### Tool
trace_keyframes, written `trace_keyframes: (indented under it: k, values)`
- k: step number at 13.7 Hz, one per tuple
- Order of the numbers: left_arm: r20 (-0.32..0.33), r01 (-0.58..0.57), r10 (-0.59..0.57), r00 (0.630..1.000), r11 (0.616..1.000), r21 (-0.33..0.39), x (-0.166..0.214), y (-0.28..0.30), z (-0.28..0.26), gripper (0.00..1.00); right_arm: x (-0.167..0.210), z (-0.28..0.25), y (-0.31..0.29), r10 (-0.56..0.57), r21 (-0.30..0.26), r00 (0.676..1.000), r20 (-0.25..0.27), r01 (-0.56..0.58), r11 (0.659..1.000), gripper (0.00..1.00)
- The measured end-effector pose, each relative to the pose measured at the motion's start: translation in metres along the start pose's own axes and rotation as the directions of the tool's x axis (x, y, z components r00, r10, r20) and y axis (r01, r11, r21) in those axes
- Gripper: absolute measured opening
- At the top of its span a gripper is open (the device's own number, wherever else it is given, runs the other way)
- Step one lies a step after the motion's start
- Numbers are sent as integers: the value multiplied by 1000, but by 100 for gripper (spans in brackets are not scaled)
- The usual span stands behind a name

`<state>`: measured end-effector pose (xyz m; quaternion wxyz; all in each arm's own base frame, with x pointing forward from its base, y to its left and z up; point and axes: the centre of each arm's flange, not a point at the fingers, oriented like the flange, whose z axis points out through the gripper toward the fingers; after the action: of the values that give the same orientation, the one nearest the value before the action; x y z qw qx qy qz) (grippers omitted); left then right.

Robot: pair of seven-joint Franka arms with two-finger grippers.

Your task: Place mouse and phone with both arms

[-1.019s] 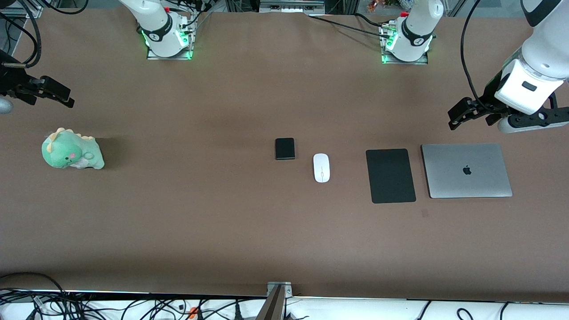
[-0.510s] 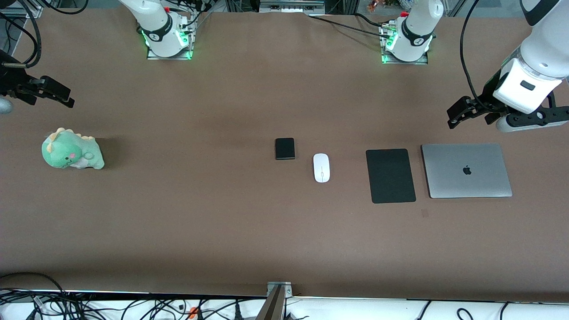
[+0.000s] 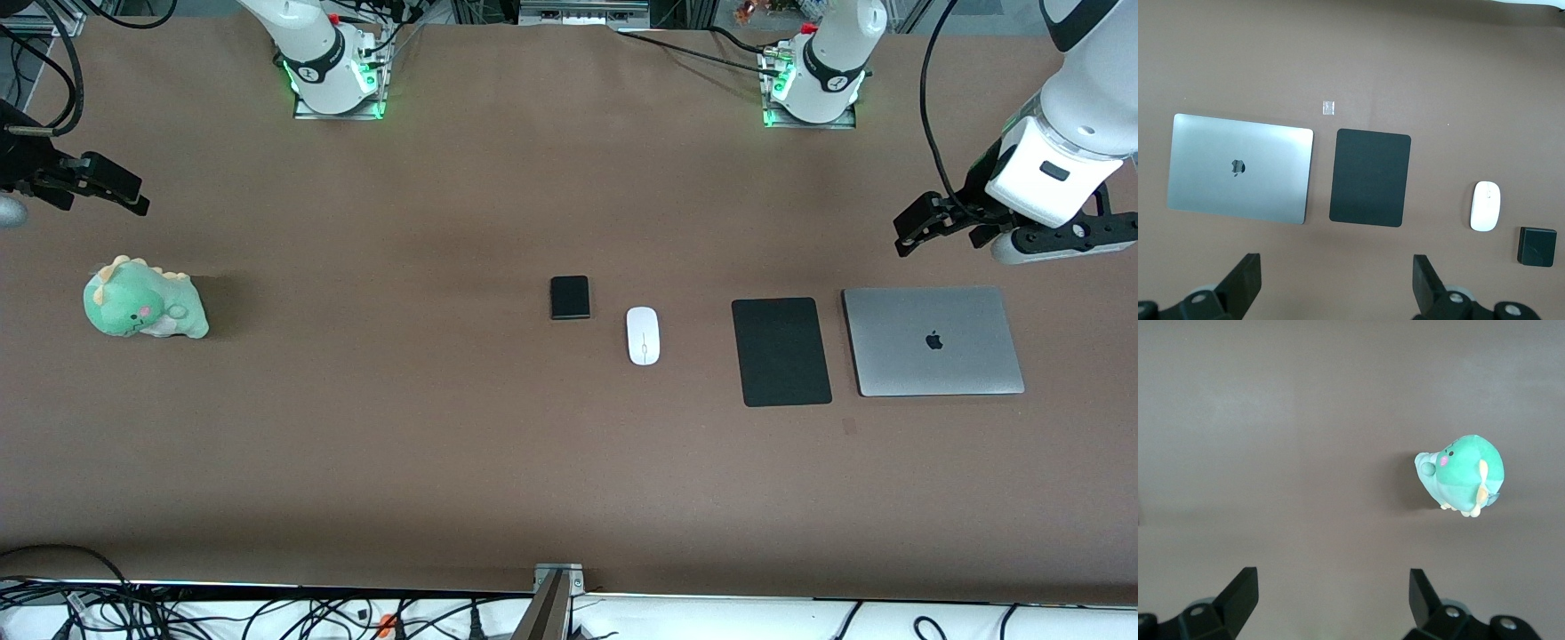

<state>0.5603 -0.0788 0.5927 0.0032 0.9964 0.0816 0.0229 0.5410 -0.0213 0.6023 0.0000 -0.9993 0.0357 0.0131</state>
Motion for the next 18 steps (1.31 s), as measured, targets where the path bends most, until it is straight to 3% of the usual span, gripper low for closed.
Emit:
trace_keyframes:
  k: [18]
  values:
    - [-3, -1, 1, 1000, 1000, -1, 0, 0, -2, 100, 9, 18, -5, -8, -3, 999, 34, 8, 1000, 100]
